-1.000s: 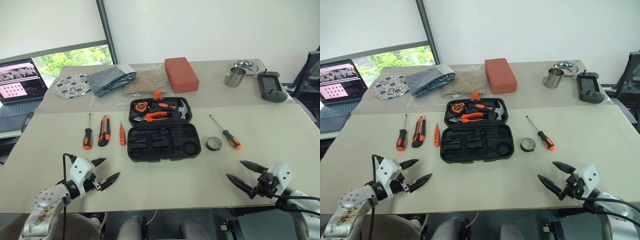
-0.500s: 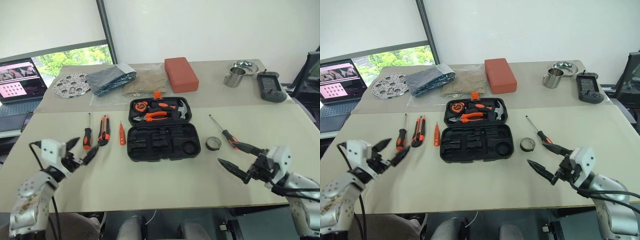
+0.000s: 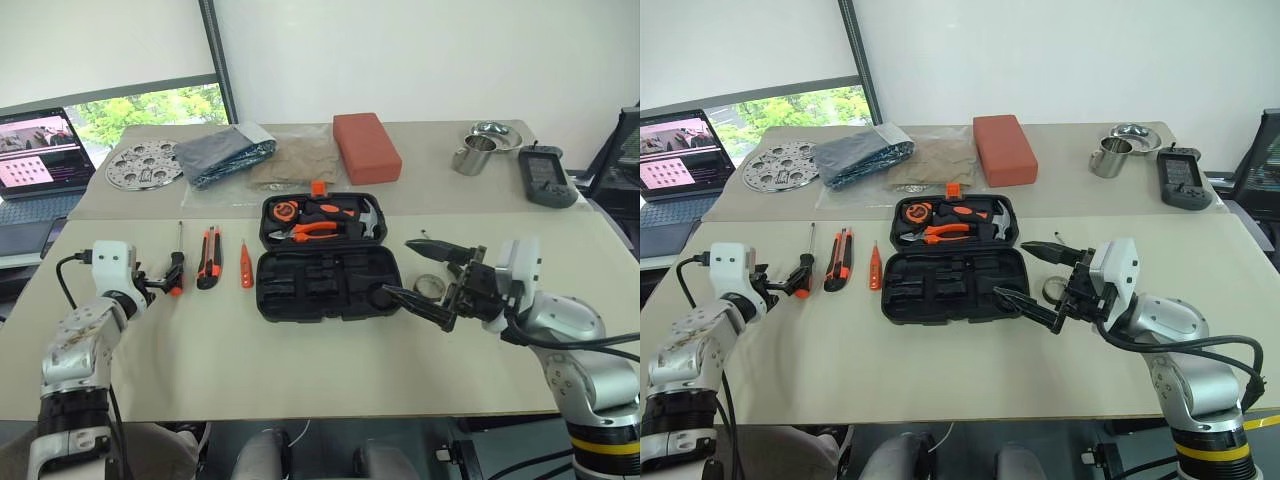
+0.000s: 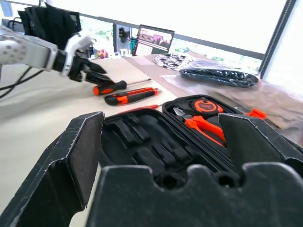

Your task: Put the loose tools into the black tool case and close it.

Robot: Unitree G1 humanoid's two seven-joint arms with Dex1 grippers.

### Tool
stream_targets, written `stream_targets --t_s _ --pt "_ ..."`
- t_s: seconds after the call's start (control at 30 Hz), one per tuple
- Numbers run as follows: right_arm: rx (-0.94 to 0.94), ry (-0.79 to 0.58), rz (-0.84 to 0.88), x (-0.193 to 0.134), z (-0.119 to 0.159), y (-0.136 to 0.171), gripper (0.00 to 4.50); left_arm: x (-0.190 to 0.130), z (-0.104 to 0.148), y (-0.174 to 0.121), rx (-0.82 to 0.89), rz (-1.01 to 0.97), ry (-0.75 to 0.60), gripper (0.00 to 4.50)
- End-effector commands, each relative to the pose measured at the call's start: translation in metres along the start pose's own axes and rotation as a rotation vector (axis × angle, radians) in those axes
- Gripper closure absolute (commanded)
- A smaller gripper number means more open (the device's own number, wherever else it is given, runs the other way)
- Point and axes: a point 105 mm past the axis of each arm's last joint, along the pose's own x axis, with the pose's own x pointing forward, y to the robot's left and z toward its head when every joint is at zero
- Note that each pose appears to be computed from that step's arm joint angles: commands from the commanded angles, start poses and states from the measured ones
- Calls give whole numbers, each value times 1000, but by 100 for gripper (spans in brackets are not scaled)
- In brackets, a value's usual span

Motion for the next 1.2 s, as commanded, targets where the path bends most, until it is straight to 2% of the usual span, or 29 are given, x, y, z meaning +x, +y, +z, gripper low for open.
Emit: stream_targets --t_s 0.03,0.27,0.37,0.47,0.6,0.67,0.73,0.87,1.0,1.07,1.13,1.2 --pt "-43 -29 5 2 13 2 4 6 11 1 5 9 -6 0" --pt "-52 -25 -1 1 16 2 4 18 -5 2 -22 60 94 0" --pt "-54 -24 -1 1 16 2 4 22 -11 -7 -1 23 134 0" --pt "-55 -24 0 2 16 2 0 23 -16 -11 -24 5 178 71" --pt "-56 -26 -1 2 16 1 0 21 -17 -3 -62 47 195 207" --pt "-56 -25 -3 2 16 0 0 20 -16 2 -79 68 193 294" --pt "-56 -25 -7 1 15 -1 0 19 -14 7 -82 89 181 353" --pt "-52 -32 -18 0 15 -3 0 17 -4 20 -113 132 128 355" --pt "-53 -33 -42 -6 16 -7 0 17 47 19 -32 33 -102 355" --pt "-52 -35 -65 -13 18 -13 0 13 77 -11 129 -191 -216 355" --pt "-46 -37 -74 -17 19 -15 0 9 86 -35 237 -363 -242 355" --pt "-40 -25 -73 -21 17 -16 0 7 89 -60 236 -539 -218 355"
